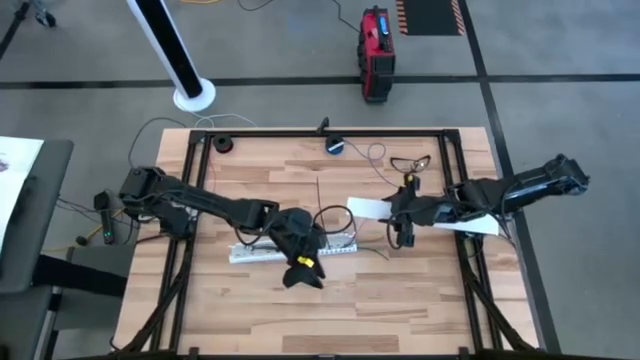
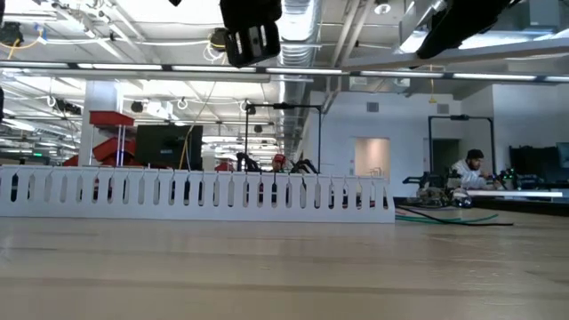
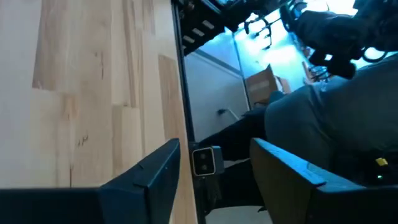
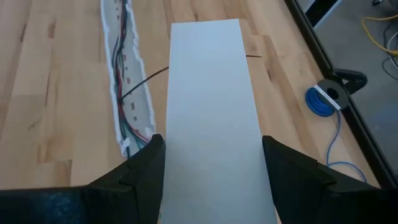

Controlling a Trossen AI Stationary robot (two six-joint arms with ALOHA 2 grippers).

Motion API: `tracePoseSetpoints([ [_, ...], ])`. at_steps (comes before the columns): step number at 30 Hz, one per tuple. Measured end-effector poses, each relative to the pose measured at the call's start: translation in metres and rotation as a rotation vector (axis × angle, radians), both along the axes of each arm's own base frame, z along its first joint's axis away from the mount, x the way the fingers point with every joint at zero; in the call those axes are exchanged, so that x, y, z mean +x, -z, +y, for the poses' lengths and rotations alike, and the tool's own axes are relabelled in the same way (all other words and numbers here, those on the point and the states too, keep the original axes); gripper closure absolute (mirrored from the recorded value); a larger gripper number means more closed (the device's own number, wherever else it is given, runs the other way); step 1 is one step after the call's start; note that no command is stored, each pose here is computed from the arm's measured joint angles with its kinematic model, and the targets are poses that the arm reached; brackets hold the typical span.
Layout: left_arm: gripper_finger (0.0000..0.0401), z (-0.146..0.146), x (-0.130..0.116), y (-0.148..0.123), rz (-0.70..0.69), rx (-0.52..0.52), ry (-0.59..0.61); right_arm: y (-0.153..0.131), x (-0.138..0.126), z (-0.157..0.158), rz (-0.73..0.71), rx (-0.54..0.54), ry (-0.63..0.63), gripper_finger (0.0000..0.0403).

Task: Ziptie cables
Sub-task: Close the white cable duct

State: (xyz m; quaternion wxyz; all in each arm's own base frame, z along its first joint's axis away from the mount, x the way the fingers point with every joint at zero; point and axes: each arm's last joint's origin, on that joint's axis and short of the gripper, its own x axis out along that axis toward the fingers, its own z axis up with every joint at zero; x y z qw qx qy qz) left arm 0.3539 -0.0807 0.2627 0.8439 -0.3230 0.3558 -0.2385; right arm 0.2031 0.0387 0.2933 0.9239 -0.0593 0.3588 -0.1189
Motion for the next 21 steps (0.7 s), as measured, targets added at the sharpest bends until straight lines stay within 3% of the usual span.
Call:
tracePoseSetpoints([
  [3,0.0181,0.003,0.002,-0.002,-0.036,0.004,0.006,-0.002,0.001,-0.003,-0.015,0.006,0.011,0.018],
  [7,0.0159,0.012,0.018,-0.011,-0.278,0.02,0.009,-0.005,0.0,-0.007,-0.042,0.02,0.023,0.018],
  [9,0.0149,0.017,0.024,-0.009,-0.332,0.021,0.011,-0.005,0.0,-0.009,-0.045,0.02,0.03,0.018],
  [11,0.0141,0.018,0.026,-0.002,-0.279,0.0,0.025,-0.006,-0.001,-0.01,-0.048,0.025,0.033,0.018],
  [15,0.0138,0.014,0.008,0.018,0.012,0.013,0.078,-0.007,-0.001,-0.011,-0.046,0.02,0.032,0.018],
  [19,0.0138,0.026,-0.015,0.005,0.054,0.189,0.048,-0.007,-0.002,-0.011,-0.051,0.016,0.027,0.018],
  [21,0.0137,0.037,-0.019,0.0,0.061,0.219,0.006,-0.008,-0.003,-0.012,-0.054,0.013,0.024,0.018],
])
